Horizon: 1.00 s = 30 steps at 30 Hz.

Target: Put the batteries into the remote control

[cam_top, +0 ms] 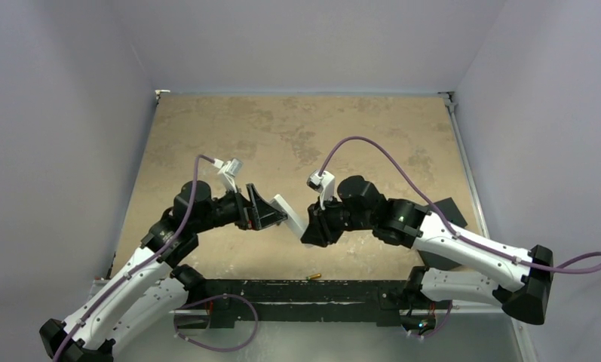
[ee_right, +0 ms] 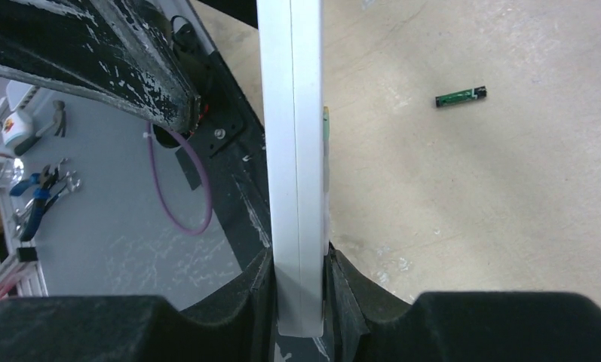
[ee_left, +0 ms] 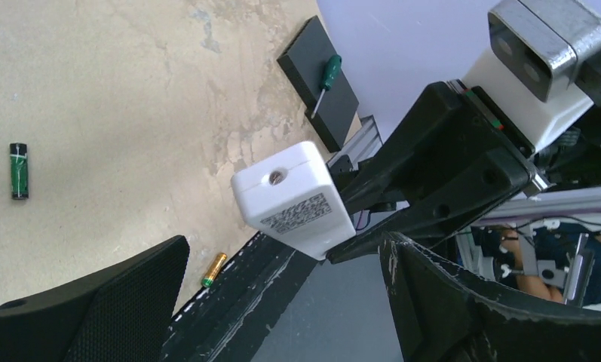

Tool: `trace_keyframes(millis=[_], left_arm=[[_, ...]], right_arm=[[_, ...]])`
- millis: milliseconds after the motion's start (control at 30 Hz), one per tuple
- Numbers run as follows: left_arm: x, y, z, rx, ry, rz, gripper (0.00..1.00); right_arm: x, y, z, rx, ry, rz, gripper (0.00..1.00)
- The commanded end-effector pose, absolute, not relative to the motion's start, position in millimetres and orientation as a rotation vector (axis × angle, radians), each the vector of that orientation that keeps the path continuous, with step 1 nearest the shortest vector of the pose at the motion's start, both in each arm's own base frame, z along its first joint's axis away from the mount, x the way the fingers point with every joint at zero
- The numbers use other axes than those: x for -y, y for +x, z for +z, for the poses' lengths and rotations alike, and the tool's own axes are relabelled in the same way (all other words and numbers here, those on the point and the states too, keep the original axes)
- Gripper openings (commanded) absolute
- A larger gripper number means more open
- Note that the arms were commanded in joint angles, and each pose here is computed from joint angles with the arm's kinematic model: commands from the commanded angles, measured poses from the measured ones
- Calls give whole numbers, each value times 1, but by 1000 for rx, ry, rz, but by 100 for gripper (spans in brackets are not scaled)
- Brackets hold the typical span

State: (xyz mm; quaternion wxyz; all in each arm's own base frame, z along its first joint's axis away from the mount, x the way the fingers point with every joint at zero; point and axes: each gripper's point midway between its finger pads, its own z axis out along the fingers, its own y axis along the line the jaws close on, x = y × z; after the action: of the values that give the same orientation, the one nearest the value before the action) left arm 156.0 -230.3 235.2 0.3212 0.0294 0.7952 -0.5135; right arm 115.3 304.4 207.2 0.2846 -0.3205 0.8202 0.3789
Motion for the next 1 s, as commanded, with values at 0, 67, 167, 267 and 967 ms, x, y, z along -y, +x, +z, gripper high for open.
trace_keyframes(millis=[0,67,167,267,967], left_arm=[[237,147,265,-1988,273,-1395,98],[238,144,270,-1982,318,-1395,98],[240,139,274,-1980,383,-1408,98],[243,130,282,-1952,457,-1446,98],[242,83,281,-1877,782,-1607,73]], right_arm=[[-303,100,223,-2115,-976,1146,0],[-302,95,226,-2099,-1003,1181,0],[-301,85,229,-2075,-1051,1248,0],[-302,79,229,-2072,-1084,1298,0],[-313,47,243,-1948,-1273,1662,0]])
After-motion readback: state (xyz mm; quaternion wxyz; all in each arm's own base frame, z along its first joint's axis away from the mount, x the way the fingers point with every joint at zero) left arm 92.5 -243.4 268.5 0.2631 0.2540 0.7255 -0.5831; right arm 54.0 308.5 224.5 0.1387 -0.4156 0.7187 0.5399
